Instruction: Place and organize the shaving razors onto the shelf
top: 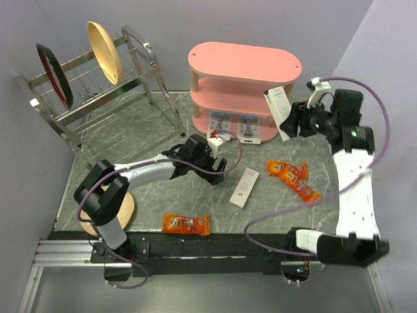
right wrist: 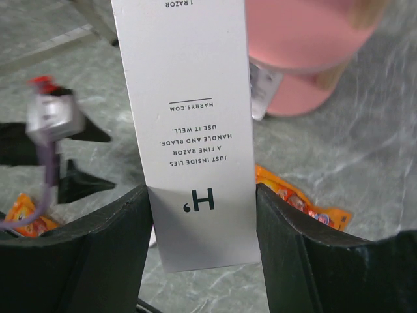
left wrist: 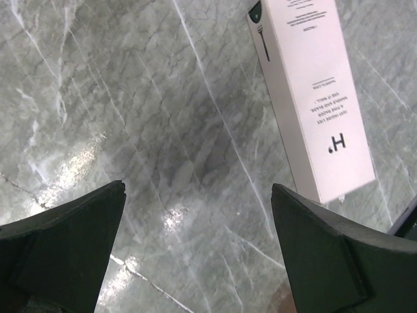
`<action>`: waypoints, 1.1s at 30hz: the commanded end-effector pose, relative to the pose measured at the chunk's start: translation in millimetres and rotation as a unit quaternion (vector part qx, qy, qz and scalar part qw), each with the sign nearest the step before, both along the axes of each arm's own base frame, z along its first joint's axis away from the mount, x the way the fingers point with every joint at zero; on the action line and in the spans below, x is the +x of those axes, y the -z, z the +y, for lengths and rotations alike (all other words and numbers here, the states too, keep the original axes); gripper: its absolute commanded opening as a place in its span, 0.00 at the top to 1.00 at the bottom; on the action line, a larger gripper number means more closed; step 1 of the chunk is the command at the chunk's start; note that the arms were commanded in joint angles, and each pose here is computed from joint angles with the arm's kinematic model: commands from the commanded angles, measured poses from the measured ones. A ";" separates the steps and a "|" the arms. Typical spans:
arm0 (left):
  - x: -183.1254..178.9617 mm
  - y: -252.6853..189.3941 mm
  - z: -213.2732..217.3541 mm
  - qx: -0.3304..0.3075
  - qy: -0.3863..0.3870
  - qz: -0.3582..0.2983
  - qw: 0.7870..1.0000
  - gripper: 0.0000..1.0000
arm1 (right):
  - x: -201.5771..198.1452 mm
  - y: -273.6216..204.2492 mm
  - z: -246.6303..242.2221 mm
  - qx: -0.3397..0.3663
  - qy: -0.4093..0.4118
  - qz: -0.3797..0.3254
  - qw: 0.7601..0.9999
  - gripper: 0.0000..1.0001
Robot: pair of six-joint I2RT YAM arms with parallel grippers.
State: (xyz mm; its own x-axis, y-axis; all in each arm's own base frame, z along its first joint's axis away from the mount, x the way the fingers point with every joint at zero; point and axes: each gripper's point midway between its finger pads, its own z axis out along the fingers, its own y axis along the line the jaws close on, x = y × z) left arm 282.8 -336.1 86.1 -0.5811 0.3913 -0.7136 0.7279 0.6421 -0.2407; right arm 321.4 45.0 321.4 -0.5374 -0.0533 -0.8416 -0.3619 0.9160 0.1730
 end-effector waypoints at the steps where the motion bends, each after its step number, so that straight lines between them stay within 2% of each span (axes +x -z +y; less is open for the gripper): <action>1: 13.3 -17.3 -18.1 -0.032 -0.002 -0.006 0.999 0.01 | -33.5 -60.4 24.3 0.002 -0.067 -0.106 0.992 0.64; 6: 12.6 -17.9 -22.6 -0.039 -0.005 0.005 0.999 0.01 | -4.3 -109.8 18.0 0.059 0.023 -0.158 0.985 0.65; 9: 7.5 -17.1 -21.5 -0.039 0.001 0.011 0.999 0.01 | 30.0 -132.8 10.1 0.080 0.070 -0.171 0.979 0.66; 10: 7.1 -19.1 -20.4 -0.040 0.000 0.009 0.999 0.01 | 51.4 -125.4 7.7 0.084 0.080 -0.155 0.981 0.66; 11: 5.5 -18.5 -19.3 -0.039 0.001 0.007 0.999 0.00 | 57.7 -144.9 4.5 0.093 0.094 -0.171 0.976 0.66; 13: 3.4 -18.1 -15.1 -0.036 0.000 0.004 0.999 0.01 | 86.4 -138.3 2.1 0.098 0.106 -0.152 0.978 0.67; 15: 0.4 -15.5 -11.6 -0.032 0.001 0.002 0.999 0.01 | 97.9 -157.8 0.7 0.113 0.118 -0.167 0.972 0.67; 16: -0.4 -15.2 -9.9 -0.030 0.001 0.001 1.000 0.01 | 115.2 -146.4 2.4 0.114 0.123 -0.151 0.974 0.67; 17: -1.0 -14.6 -8.9 -0.029 0.001 0.001 1.000 0.01 | 117.0 -159.2 4.9 0.119 0.127 -0.160 0.972 0.67; 19: -3.0 -14.8 -7.4 -0.028 0.001 0.000 1.000 0.01 | 134.7 -149.2 0.2 0.110 0.155 -0.147 0.971 0.67; 26: -0.9 -13.7 -5.8 -0.021 0.001 -0.007 1.000 0.00 | 146.3 -159.0 35.6 0.118 0.184 -0.161 0.963 0.66; 33: -0.8 -13.5 -10.7 -0.021 0.005 -0.005 1.000 0.01 | 160.4 -144.4 36.5 0.104 0.217 -0.149 0.959 0.70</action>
